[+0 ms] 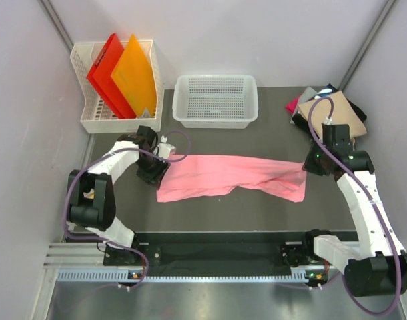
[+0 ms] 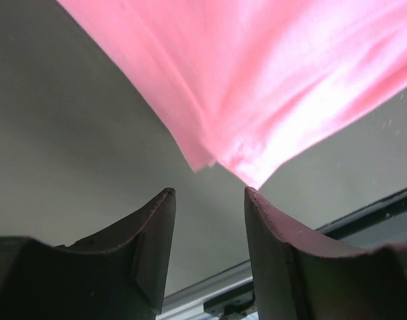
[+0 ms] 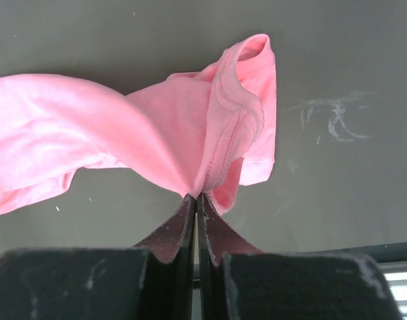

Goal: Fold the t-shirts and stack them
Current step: Flatten out the tshirt

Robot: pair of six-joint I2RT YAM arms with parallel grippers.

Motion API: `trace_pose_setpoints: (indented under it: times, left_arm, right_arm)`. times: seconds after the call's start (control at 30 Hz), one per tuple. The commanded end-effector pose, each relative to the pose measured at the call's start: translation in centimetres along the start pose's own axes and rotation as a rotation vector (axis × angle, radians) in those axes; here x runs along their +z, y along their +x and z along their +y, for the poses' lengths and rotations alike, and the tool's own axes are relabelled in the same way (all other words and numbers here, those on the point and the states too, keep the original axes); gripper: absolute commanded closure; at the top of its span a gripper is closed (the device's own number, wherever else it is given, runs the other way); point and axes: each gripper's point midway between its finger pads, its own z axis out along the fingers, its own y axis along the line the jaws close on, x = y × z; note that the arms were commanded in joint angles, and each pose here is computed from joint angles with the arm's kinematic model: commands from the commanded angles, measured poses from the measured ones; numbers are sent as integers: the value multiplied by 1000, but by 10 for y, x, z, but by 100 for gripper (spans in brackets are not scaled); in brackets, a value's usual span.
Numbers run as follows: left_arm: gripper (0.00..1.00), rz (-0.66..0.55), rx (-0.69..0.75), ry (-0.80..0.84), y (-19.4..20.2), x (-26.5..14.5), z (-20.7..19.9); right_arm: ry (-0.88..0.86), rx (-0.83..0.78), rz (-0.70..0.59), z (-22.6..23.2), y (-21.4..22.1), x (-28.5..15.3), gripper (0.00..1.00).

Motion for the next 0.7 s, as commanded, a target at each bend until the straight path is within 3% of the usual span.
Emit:
trace_pose_setpoints:
  times: [0.0, 0.3, 0.67]
  left_arm:
    - [51, -94, -30, 14, -35, -3, 2]
    - [60, -71, -37, 33, -34, 6, 1]
    - [64, -58, -38, 29, -31, 11, 2]
  right_arm:
    - [-29, -1, -45, 6, -8, -9, 100]
    - [-15, -6, -42, 3, -7, -8, 100]
    - [-17, -5, -44, 5, -12, -8, 100]
